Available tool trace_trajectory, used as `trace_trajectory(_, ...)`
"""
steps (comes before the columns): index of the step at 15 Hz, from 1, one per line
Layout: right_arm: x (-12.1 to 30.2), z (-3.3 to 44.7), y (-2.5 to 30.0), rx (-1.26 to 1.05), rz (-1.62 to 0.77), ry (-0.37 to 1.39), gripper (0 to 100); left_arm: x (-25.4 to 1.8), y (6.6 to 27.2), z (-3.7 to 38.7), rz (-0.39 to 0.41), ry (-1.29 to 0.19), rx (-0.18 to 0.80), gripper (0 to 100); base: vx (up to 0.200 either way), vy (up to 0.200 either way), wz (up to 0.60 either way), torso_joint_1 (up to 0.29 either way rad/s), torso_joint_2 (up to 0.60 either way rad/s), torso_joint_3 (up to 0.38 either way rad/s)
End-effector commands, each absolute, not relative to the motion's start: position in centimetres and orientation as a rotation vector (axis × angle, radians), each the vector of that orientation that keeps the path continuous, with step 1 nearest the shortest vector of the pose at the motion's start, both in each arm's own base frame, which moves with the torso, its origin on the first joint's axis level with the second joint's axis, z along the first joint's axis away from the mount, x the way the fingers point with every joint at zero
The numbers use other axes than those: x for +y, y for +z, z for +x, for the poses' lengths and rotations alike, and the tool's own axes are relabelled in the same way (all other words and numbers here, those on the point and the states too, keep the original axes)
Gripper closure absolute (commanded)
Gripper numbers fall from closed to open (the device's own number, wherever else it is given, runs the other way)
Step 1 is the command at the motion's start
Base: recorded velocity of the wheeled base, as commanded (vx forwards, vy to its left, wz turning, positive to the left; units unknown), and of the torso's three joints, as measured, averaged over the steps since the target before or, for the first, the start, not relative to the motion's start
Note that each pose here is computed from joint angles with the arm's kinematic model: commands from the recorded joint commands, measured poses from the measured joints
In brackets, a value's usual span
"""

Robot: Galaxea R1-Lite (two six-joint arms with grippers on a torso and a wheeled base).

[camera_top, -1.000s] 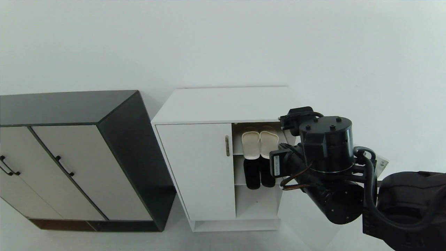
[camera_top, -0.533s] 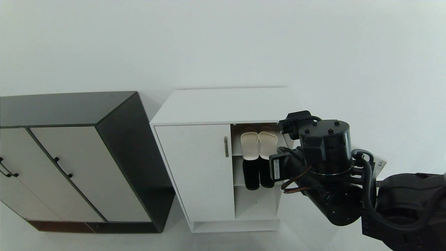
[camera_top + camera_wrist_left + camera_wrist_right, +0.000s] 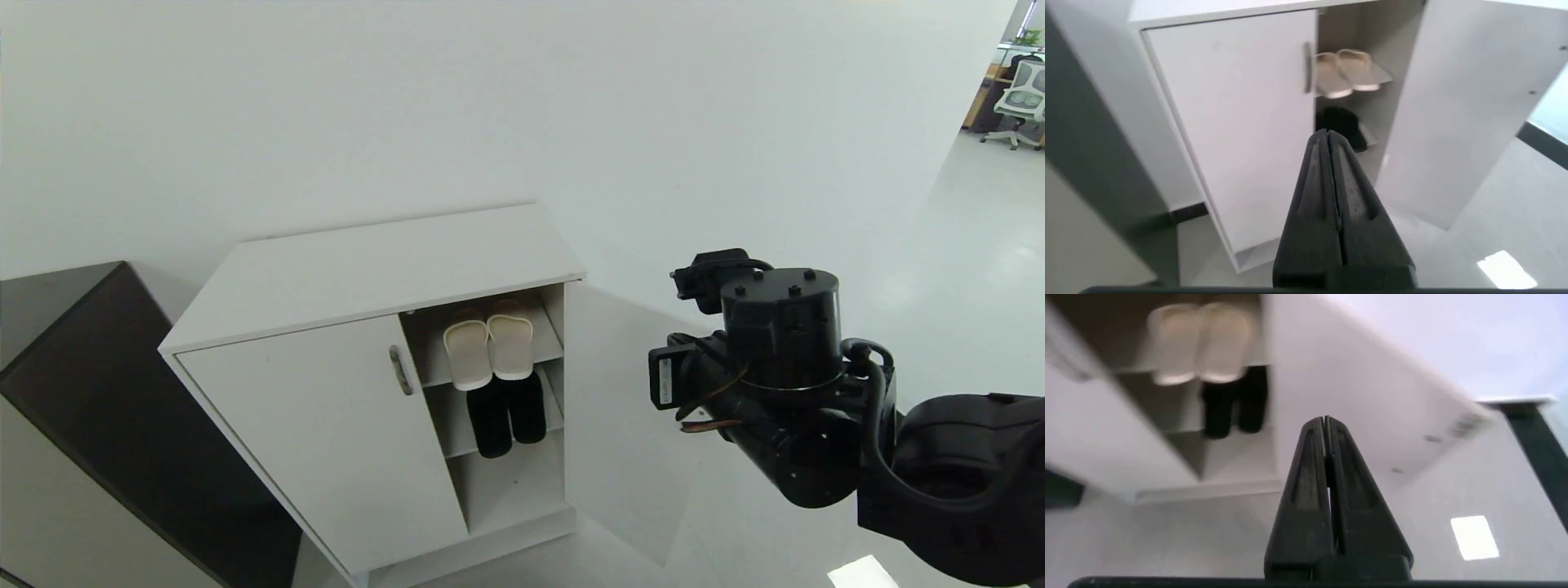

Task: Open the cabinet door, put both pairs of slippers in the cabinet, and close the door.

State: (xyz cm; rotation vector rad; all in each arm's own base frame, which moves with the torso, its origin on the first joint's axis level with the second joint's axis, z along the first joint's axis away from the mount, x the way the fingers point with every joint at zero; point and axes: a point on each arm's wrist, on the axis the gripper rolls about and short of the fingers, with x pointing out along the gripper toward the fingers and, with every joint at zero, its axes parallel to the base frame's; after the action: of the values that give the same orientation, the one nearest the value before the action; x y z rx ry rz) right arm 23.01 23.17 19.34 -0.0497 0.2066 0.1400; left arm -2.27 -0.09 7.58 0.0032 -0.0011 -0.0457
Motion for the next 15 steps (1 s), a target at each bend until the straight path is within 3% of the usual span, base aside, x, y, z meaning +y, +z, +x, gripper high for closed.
trace_trajectory(1,22.5,23.7,19.9,0.191,-0.036,0.111,100,-0.1,7.6,-2.3,0.003,-0.046,-0.002,100,0.0,0.0,0.0,0.0,0.0,0.0)
trace_trajectory(8,20.7,24.6,23.9,0.23,0.045,0.051,100,-0.1,7.6,-2.3,0.002,-0.046,-0.002,100,-0.029,0.0,0.0,0.0,0.0,0.0)
trace_trajectory(12,18.5,27.4,22.8,0.268,0.076,0.097,100,-0.1,7.6,-2.3,0.002,-0.046,-0.002,100,-0.2,0.0,0.0,0.001,0.0,0.004)
trace_trajectory(15,17.8,30.5,21.6,0.24,0.11,0.104,100,-0.1,7.6,-2.3,0.002,-0.046,-0.002,100,0.0,0.0,0.0,0.0,0.0,0.0)
